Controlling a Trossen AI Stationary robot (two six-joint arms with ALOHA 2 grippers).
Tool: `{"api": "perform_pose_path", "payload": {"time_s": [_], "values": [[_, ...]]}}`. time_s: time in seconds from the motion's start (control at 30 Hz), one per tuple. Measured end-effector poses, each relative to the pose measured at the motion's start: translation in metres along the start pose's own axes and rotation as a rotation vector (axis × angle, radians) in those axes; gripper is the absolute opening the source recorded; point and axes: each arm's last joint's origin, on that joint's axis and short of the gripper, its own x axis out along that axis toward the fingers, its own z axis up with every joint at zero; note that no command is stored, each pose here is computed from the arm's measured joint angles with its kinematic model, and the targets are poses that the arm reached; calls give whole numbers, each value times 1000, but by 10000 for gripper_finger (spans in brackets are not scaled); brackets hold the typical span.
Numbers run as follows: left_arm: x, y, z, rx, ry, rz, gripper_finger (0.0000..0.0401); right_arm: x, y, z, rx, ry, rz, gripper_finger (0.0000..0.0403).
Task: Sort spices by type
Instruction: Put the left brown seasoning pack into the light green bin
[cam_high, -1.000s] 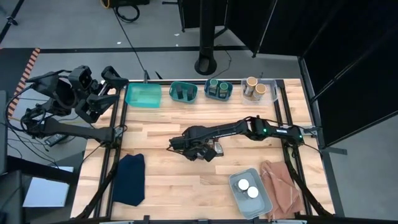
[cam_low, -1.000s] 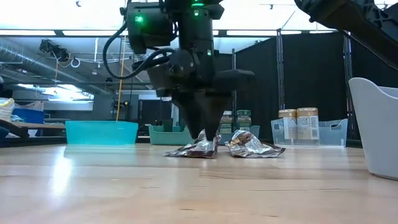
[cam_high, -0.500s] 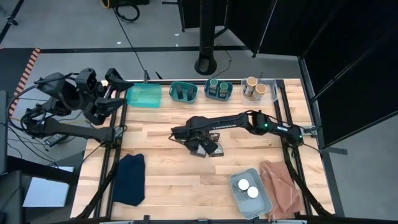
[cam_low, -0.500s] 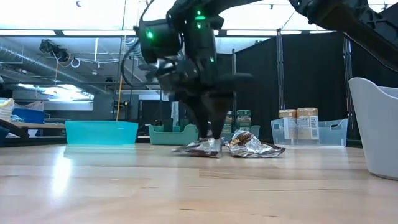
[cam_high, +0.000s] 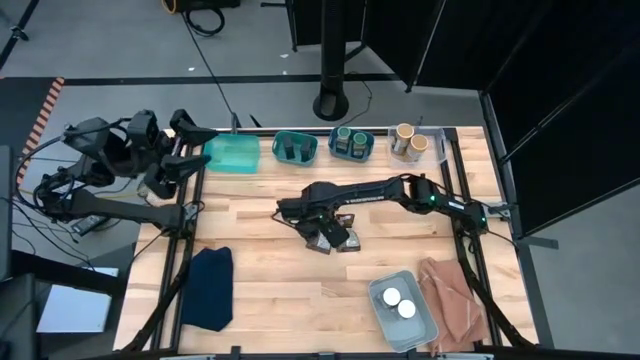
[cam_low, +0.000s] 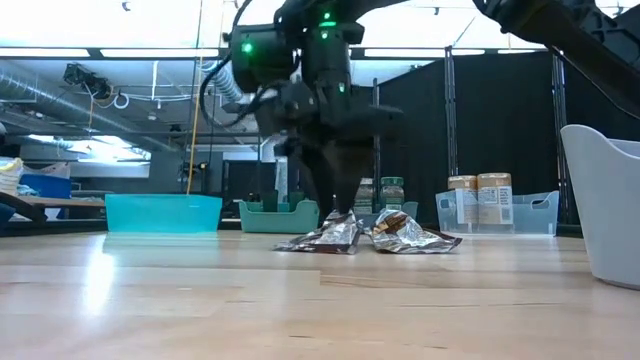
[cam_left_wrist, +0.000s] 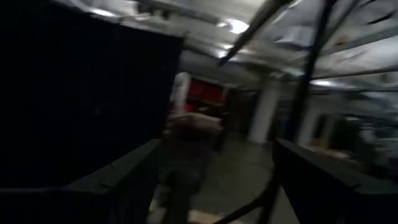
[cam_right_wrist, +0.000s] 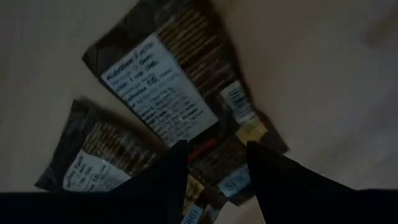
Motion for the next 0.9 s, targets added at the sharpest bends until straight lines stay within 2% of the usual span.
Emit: {"api": "perform_pose_path", "payload": {"time_s": [0.17, 0.37, 0.57, 0.9], "values": [[0, 6, -5, 7, 21, 176, 310, -22, -11, -14, 104, -47, -19, 172], [4, 12, -12, 18, 61, 310, 310, -15, -28, -30, 317, -83, 110, 172], [13, 15, -20, 29, 106, 339, 310, -3, -36, -30, 415, -127, 89, 172], [28, 18, -32, 17, 170, 358, 310, 26, -32, -32, 531, -97, 91, 165]]}}
